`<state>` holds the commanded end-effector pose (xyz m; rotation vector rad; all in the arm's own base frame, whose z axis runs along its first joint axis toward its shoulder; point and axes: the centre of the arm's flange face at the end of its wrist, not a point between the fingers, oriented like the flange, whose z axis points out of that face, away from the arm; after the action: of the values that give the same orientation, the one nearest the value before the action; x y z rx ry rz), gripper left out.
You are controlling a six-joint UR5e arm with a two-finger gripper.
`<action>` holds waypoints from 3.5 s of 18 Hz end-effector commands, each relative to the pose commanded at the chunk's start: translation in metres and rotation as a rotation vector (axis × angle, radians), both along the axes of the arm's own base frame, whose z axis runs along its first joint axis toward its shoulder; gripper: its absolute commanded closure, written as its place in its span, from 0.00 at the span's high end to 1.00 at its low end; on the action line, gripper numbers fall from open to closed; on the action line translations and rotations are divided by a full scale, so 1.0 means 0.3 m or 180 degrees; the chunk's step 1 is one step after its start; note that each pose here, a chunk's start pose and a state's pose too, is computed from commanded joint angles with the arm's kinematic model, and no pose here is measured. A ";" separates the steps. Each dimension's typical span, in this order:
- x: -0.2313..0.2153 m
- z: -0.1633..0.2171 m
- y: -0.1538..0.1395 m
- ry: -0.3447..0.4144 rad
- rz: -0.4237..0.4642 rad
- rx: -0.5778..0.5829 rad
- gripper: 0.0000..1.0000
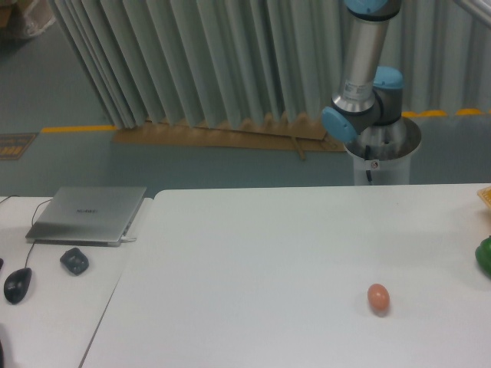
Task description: Place the red pepper on the table
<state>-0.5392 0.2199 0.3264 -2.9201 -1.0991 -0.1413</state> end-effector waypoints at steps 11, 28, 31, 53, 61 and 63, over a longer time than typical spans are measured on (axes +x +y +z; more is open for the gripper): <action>0.085 0.269 0.178 -0.0097 -0.0624 -0.0068 0.50; 0.394 0.137 0.720 -0.0118 -0.1775 -0.0498 0.48; 0.436 0.098 0.778 -0.0182 -0.2277 -0.0498 0.48; 0.516 -0.017 0.892 -0.0062 -0.2275 -0.0525 0.66; 0.519 -0.007 0.886 -0.0055 -0.2279 -0.0516 0.85; 0.516 0.003 0.889 -0.0035 -0.2259 -0.0511 0.85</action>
<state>-0.3845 0.4866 0.3271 -3.3057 -0.0267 -0.0760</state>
